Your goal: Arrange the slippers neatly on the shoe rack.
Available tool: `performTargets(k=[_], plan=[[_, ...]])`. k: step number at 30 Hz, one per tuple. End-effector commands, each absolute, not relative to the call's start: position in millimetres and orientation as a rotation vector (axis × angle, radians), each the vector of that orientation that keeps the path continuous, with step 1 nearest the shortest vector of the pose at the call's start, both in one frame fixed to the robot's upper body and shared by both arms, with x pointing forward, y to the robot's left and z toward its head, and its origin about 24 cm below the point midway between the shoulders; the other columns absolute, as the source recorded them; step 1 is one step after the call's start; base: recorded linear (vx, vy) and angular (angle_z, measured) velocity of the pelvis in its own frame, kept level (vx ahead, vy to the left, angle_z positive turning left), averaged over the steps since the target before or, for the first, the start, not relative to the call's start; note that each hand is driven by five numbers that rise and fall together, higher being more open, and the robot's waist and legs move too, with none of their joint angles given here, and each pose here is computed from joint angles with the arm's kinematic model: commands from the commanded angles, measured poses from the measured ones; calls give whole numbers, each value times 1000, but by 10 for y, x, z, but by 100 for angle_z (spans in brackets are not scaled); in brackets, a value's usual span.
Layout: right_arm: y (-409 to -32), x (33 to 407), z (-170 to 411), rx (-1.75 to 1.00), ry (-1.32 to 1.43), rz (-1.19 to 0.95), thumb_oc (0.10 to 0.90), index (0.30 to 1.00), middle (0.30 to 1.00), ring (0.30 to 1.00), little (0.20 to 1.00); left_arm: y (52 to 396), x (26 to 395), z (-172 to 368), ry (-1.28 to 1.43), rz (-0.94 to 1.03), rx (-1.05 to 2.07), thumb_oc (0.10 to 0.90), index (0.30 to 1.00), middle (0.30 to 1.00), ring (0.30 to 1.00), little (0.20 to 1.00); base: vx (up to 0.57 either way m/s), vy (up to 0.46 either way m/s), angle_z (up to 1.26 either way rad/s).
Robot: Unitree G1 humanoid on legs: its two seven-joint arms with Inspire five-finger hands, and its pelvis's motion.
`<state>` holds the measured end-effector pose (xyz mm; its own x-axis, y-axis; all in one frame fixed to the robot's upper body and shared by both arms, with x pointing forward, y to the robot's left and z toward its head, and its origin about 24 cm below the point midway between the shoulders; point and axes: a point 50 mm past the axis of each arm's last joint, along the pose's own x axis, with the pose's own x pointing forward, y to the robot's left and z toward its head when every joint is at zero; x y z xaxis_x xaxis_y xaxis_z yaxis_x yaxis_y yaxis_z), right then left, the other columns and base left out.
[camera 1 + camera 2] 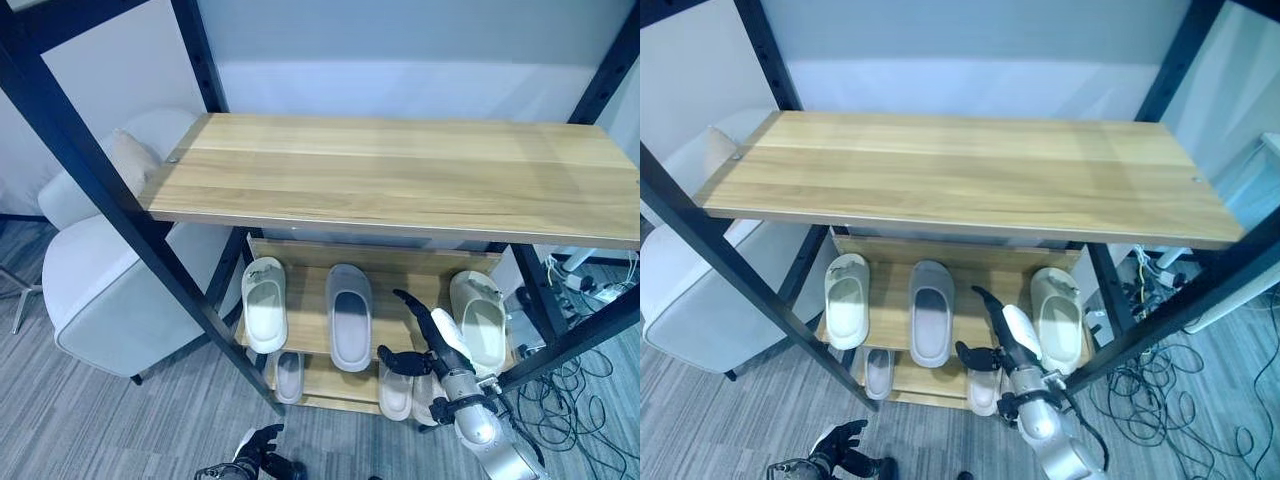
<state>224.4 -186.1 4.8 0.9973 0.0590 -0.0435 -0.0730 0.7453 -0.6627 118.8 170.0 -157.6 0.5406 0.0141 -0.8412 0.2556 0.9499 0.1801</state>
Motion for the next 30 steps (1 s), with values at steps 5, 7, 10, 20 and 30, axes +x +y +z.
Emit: performTargets(k=[5,7,10,20,30], plan=[[-1728,2608,566,-624,-247,-47,800,900,900,900,900,1723,872,-1673,1083,-163,352,800,900,900,900,900,7,11,1],[-1705,2622,576,-622,-260,-56,800,900,900,900,900,1716,872,-1673,1081,-159,353,800,900,900,900,900,22,32,4],[-1669,2644,579,-610,-263,-57,800,900,900,900,900,1706,865,-1676,1083,-163,357,800,900,900,900,900,21,18,4],[-1593,2719,585,-626,-280,-88,800,900,900,900,900,1683,868,-1675,1077,-147,359,800,900,900,900,900,11,13,5],[-1615,2822,576,-690,-275,-151,800,900,900,900,900,1665,867,-1670,1066,-137,360,800,900,900,900,900,0,0,0]])
